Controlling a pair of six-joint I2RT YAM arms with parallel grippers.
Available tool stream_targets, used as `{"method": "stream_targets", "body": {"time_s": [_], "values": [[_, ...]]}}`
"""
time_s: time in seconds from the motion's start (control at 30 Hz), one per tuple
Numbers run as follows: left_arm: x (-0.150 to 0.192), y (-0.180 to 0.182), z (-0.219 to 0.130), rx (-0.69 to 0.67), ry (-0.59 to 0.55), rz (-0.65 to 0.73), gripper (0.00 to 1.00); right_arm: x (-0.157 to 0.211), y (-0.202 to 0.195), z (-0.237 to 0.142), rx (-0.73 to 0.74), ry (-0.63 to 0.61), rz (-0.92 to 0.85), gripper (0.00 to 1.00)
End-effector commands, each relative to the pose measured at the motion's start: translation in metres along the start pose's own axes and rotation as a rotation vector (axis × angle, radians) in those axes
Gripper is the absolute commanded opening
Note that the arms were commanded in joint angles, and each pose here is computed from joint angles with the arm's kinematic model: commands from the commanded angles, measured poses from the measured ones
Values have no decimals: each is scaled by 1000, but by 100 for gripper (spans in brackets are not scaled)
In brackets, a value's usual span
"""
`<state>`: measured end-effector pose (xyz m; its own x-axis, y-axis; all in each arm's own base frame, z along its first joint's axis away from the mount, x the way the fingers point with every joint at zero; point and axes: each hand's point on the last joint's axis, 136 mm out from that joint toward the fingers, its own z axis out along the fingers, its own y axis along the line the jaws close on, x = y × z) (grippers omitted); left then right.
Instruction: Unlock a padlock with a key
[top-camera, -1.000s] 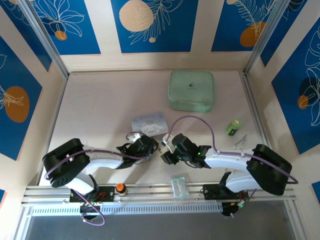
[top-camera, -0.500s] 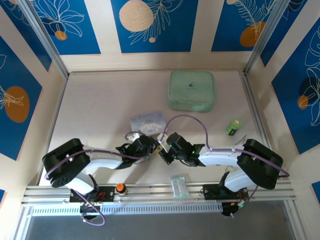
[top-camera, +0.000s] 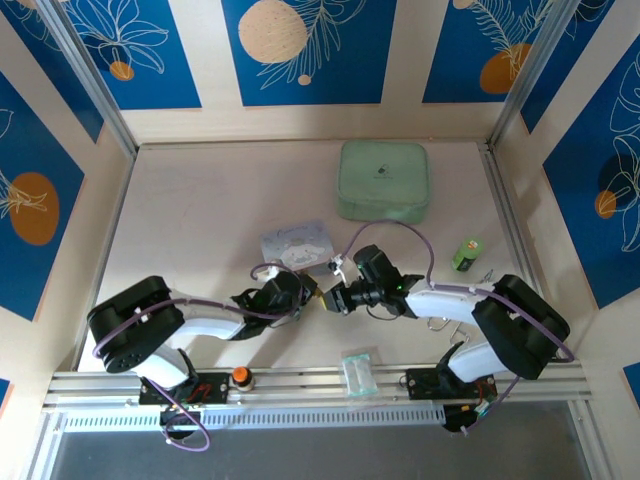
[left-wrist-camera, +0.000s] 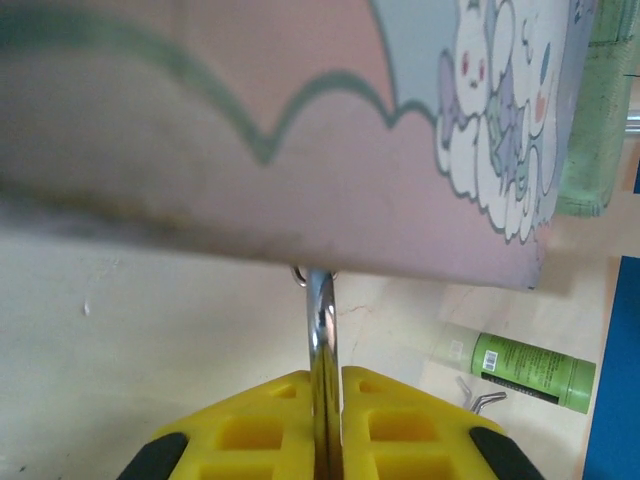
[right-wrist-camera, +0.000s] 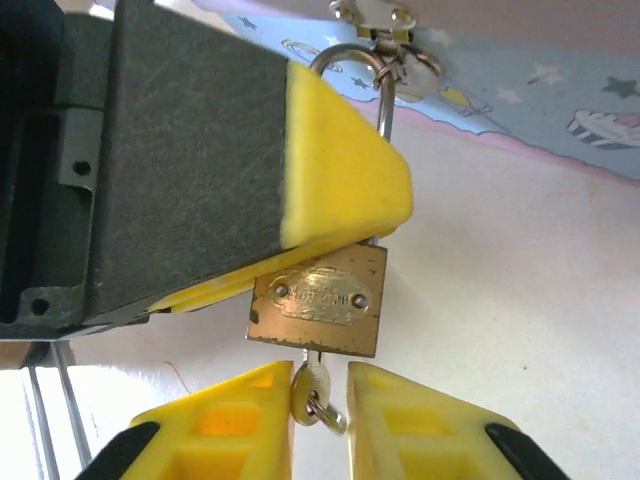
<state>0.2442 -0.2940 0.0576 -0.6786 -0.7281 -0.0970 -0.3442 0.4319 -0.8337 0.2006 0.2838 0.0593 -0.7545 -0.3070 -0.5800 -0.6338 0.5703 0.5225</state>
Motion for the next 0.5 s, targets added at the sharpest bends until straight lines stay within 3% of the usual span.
{"method": "stream_targets", "body": {"time_s": [0.0,0.47], "values": [[6,47,-2,-136,48,11,0,-5,-11,-3,-8,-19,106,23],[-2,54,-9,-165,14,28,0,0,-26,-9,60,-20,156,36]]}}
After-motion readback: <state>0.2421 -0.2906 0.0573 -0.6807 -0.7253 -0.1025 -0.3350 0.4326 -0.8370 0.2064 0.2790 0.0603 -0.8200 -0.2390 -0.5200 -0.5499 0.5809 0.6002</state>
